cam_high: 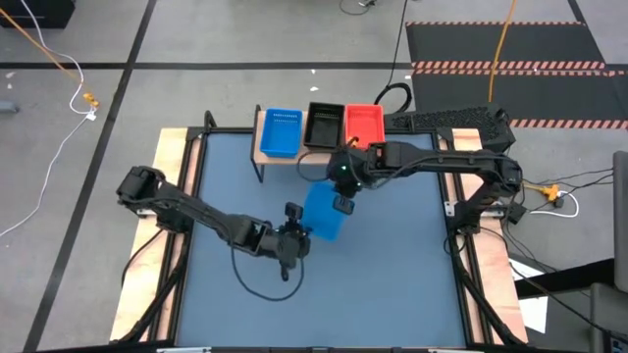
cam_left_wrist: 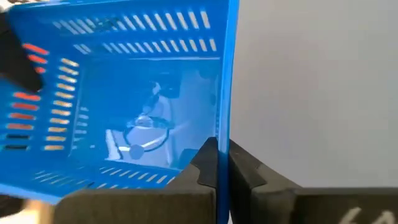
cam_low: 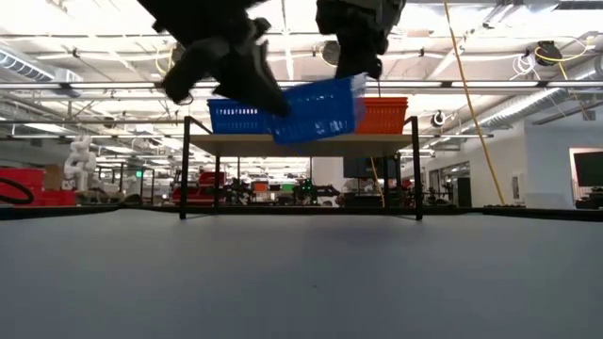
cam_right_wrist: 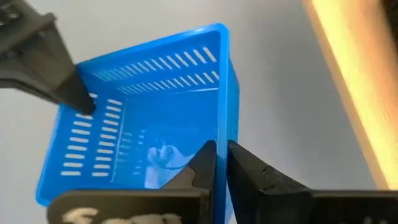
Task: Stack baskets on shelf by color
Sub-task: Stack the blue bin on the stacked blue bins on the shelf
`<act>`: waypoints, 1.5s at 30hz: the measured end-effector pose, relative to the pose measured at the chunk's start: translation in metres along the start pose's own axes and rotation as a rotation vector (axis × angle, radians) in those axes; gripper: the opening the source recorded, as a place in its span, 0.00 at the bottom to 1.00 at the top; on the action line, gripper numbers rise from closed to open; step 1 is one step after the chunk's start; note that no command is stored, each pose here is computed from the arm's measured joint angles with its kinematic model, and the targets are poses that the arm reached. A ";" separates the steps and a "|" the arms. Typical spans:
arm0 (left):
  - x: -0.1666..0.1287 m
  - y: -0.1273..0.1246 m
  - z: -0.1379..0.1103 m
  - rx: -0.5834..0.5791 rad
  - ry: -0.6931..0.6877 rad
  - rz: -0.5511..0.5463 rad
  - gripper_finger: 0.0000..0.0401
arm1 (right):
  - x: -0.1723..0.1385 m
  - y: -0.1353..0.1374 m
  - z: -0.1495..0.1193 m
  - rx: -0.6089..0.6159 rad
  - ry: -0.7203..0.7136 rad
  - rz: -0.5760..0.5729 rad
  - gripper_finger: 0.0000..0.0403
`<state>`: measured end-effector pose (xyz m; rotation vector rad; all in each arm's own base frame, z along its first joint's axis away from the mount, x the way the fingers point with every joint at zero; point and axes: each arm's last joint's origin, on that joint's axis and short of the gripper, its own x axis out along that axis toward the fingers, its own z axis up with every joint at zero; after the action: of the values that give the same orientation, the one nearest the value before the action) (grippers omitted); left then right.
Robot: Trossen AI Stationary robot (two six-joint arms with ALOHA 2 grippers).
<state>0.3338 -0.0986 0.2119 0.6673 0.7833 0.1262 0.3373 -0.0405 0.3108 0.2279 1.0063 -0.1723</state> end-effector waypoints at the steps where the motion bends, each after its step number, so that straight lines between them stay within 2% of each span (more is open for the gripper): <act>1: -0.005 0.000 0.000 0.011 0.008 0.016 0.02 | -0.002 0.002 0.000 -0.013 -0.027 0.005 0.06; 6: -0.036 0.006 0.001 -0.007 0.004 0.066 0.02 | -0.022 0.007 0.001 -0.091 -0.160 0.036 0.12; 11: -0.071 0.025 -0.003 -0.057 -0.015 0.108 0.01 | -0.066 0.009 0.000 -0.122 -0.327 0.061 0.23; 15: -0.092 0.044 -0.010 -0.129 -0.010 0.214 0.01 | -0.100 0.012 -0.008 -0.120 -0.504 0.050 0.29; 19: -0.100 0.060 -0.018 -0.092 0.031 0.296 0.01 | -0.119 0.010 -0.025 -0.104 -0.701 0.025 0.32; 22: -0.102 0.080 -0.024 -0.038 0.061 0.341 0.01 | -0.111 0.011 -0.043 -0.059 -0.820 0.068 0.32; 25: -0.098 0.104 -0.033 -0.007 0.095 0.350 0.01 | -0.087 0.012 -0.061 -0.058 -0.913 0.134 0.32; 30: -0.096 0.151 -0.051 -0.060 0.127 0.253 0.01 | -0.049 0.007 -0.087 -0.084 -1.074 0.169 0.32; 34: -0.094 0.179 -0.068 -0.081 0.186 0.186 0.01 | -0.037 0.000 -0.099 -0.087 -1.142 0.155 0.32; 40: -0.089 0.202 -0.087 -0.060 0.202 0.140 0.01 | -0.032 -0.007 -0.107 -0.112 -1.189 0.113 0.32; 45: -0.081 0.212 -0.099 -0.101 0.214 0.100 0.01 | -0.030 -0.008 -0.109 -0.106 -1.188 0.112 0.32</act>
<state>0.2364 0.0915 0.3369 0.6031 0.9429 0.3301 0.2310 -0.0184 0.2796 0.0522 -0.1790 -0.1182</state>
